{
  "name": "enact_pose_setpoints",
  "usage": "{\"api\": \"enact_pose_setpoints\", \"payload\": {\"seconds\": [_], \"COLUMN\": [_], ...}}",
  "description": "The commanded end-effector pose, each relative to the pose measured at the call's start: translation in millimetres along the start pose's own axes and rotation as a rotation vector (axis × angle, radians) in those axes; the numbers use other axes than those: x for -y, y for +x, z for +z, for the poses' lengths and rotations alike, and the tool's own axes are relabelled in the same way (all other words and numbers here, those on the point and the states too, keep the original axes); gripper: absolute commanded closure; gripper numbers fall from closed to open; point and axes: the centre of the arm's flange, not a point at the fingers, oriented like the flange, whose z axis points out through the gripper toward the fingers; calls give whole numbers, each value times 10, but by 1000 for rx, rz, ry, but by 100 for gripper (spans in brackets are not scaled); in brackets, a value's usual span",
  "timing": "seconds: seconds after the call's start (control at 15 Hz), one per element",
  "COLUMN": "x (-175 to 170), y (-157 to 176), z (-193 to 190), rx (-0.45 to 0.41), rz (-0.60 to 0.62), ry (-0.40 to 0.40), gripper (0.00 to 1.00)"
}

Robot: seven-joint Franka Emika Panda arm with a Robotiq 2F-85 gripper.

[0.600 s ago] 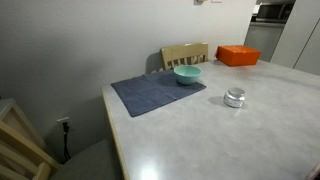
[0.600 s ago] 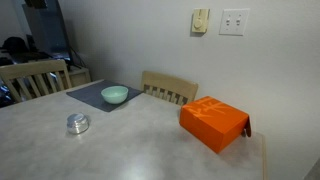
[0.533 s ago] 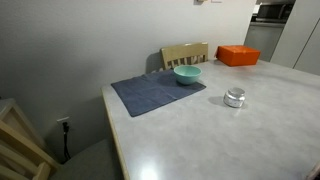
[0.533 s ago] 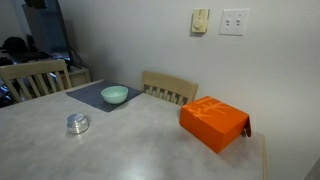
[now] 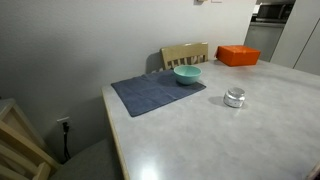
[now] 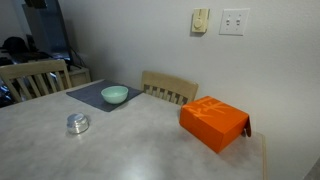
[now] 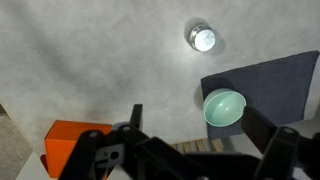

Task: Uncover the silver bottle and put the lid on the table

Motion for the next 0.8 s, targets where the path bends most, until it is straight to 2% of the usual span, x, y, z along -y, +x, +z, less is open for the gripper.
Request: {"api": "enact_pose_setpoints", "payload": {"seconds": [0.0, 0.13, 0.27, 0.47, 0.73], "x": [-11, -25, -14, 58, 189], "y": [-58, -33, 81, 251, 450], "z": [-6, 30, 145, 458, 1066], "rx": [-35, -47, -14, 81, 220], "rz": [16, 29, 38, 45, 46], "ry": [-1, -2, -2, -28, -48], "gripper": [0, 0, 0, 0, 0]}}
